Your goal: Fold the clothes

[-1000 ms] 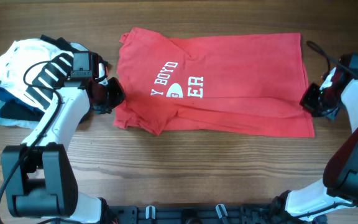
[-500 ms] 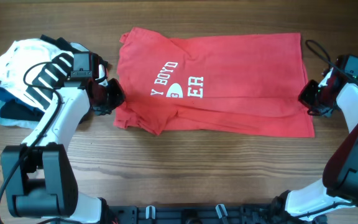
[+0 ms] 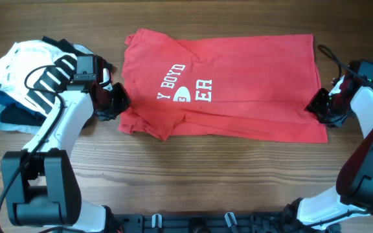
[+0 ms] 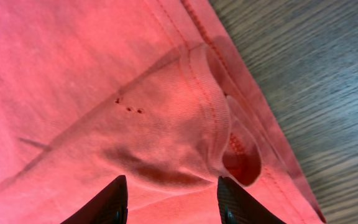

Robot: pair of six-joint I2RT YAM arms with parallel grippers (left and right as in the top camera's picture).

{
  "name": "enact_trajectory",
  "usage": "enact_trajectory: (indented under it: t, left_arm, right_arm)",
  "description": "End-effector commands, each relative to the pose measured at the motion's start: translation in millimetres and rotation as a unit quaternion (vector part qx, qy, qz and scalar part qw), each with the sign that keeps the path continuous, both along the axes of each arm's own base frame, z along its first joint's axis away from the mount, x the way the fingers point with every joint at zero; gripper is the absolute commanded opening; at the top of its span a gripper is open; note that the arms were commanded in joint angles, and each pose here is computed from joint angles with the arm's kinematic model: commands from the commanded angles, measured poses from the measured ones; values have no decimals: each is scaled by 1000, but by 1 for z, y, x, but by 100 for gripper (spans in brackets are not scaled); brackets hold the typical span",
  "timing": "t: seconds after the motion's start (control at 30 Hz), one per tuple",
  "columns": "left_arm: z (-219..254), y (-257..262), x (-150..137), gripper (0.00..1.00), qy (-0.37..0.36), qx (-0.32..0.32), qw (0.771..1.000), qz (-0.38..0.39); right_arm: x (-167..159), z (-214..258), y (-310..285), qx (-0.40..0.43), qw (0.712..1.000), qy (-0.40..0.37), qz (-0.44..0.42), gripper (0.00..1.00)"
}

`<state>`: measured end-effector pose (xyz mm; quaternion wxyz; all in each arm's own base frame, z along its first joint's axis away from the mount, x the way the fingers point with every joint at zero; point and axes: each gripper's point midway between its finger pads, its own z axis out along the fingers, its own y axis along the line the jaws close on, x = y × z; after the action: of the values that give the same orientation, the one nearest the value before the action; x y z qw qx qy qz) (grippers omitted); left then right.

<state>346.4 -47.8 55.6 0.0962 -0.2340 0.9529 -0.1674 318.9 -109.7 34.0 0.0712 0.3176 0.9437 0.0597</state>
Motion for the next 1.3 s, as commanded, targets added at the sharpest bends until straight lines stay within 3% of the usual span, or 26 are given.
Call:
enact_trajectory:
  t: [0.0,0.4,0.57,0.67,0.8,1.13,1.17,1.27]
  left_arm:
    - [-4,4,-1,5,7,7,1000,7]
    - [-5,4,-3,6,10,7,1000,7]
    - [-5,4,-3,6,10,7,1000,7]
    - [-5,4,-3,6,10,7,1000,7]
    - [-5,4,-3,5,10,7,1000,7]
    - [-5,4,-3,5,11,7,1000,7]
    - [-5,4,-3,5,11,7,1000,7]
    - [-5,4,-3,5,11,7,1000,7]
  right_arm:
    - [-8,-6,-11,-35,999,25,-6,47]
    - [-22,-13,-23,-72,996,54,-27,43]
    - [-26,-20,-21,-70,995,57,-35,33]
    - [-25,-20,-20,-67,996,54,-36,33]
    - [-21,-20,-22,-70,996,46,-36,26]
    - [-19,-22,-23,-73,996,38,-37,25]
    - [-20,-25,-22,-73,996,38,-37,24]
    - [-24,-34,-20,-72,996,38,-47,4]
